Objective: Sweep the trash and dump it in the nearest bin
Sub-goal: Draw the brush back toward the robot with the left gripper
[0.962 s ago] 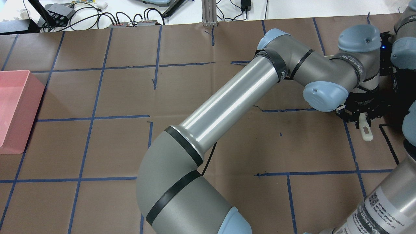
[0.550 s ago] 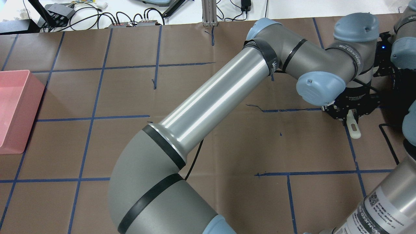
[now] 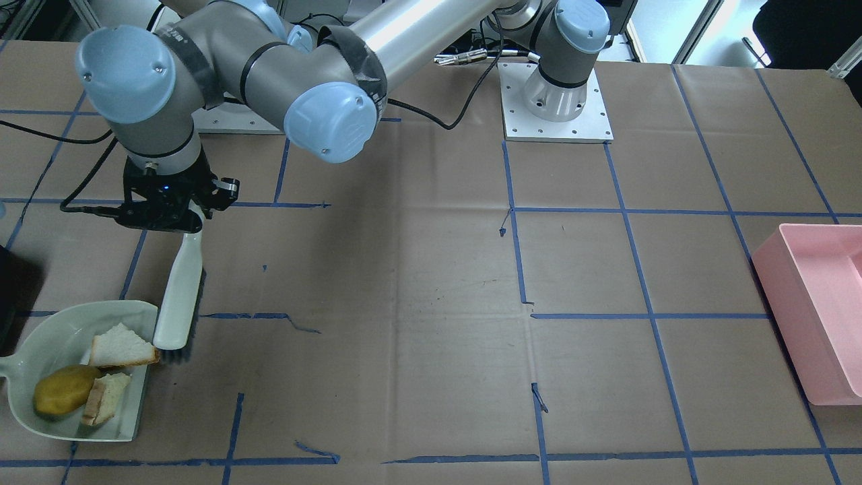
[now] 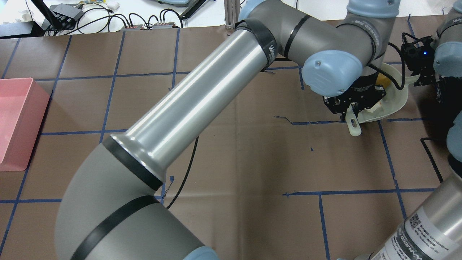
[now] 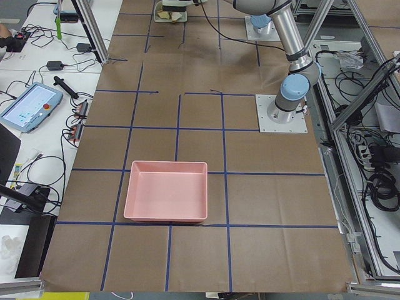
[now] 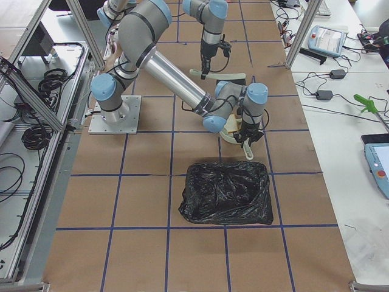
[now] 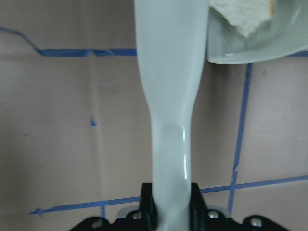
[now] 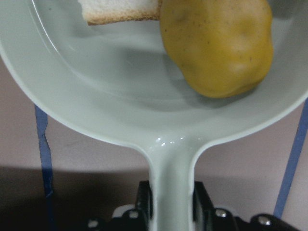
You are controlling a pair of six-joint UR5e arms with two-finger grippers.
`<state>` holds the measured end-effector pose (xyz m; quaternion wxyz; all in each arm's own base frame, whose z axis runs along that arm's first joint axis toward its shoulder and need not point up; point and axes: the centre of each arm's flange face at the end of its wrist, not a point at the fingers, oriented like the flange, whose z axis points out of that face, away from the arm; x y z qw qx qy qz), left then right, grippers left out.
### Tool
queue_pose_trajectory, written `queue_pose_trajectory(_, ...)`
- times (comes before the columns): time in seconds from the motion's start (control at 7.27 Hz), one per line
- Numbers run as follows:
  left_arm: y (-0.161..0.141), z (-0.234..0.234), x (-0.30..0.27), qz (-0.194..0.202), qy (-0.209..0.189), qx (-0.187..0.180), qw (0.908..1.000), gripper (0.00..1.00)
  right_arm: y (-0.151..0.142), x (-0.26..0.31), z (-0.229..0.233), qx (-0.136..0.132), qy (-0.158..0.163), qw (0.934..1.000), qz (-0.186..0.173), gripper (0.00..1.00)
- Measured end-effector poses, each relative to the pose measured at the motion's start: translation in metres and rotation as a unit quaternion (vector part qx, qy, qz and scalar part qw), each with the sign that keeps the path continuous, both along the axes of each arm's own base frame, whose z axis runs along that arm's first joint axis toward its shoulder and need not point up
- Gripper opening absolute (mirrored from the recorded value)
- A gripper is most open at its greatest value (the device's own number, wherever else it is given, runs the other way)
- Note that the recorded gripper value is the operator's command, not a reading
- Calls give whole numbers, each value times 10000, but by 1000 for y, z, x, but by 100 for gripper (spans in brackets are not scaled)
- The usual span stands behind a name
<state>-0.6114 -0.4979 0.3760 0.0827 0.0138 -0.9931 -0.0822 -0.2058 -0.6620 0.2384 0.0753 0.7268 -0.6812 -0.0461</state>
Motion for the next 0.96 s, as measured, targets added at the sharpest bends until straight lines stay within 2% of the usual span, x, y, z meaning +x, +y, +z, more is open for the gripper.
queue_pose_trajectory(0.14, 5, 22, 40, 150, -168, 43, 9997, 3, 0, 1, -1, -9, -42, 10000, 5, 0)
queue_pose_trajectory(0.41, 37, 49, 115, 321, -334, 187, 9988, 3, -1, 3, 0, -42, -207, 9998, 13, 0)
queue_pose_trajectory(0.55, 61, 45, 142, 290, -425, 319, 9982, 3, -1, 3, 2, -54, -251, 9997, 14, 0)
queue_pose_trajectory(0.96, 146, -14, 200, 213, -763, 829, 9934, 2, 0, 6, 4, -69, -381, 9992, 21, 0)
